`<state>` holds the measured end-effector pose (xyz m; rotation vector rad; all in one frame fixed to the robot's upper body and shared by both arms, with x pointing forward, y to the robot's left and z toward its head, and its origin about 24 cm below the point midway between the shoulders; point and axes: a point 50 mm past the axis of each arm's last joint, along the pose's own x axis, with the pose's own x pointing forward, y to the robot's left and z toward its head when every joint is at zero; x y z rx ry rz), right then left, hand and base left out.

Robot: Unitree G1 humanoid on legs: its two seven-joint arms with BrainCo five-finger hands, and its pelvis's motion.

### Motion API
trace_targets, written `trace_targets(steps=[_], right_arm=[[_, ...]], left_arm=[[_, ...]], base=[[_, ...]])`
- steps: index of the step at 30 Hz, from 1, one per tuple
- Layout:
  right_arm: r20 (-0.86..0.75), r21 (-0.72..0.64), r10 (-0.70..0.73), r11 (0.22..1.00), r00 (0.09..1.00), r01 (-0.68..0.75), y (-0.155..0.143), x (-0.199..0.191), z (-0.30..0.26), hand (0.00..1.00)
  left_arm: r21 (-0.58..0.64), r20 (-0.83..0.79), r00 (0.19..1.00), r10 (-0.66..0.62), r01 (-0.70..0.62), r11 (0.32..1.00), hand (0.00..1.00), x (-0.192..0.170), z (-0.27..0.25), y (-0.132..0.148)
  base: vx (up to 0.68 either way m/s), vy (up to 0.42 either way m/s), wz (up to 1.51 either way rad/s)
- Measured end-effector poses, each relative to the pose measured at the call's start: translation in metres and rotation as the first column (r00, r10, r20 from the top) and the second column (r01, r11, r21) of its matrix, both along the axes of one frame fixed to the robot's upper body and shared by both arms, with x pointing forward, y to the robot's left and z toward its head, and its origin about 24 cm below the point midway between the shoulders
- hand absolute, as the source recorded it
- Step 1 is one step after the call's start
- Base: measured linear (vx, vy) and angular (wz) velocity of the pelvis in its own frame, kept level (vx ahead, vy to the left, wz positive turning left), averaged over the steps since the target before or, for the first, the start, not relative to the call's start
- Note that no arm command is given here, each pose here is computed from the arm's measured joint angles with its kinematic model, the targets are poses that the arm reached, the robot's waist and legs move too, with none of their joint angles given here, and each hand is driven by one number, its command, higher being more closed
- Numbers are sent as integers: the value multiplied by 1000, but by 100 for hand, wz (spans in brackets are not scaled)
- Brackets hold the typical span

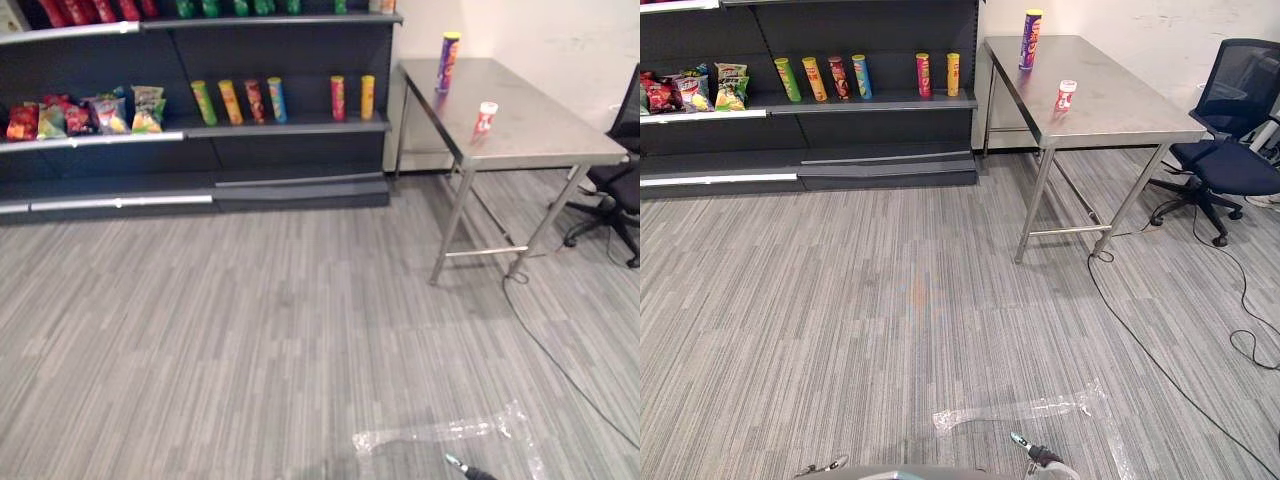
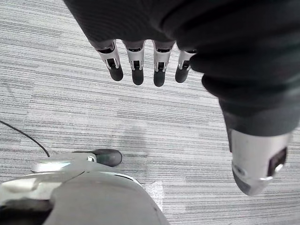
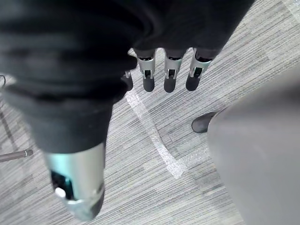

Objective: Put the gum and the chips on the shelf.

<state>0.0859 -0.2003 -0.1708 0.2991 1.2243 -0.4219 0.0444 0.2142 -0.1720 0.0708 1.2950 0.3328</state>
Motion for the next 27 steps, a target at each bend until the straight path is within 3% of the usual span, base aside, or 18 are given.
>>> trace_targets(steps=[27], right_arm=[[2, -4, -2, 1000, 1000, 2, 0, -1, 0, 0]], left_arm=[[11, 2, 997, -79, 79, 997, 0, 3, 1, 1]], base=[[0, 0, 0]])
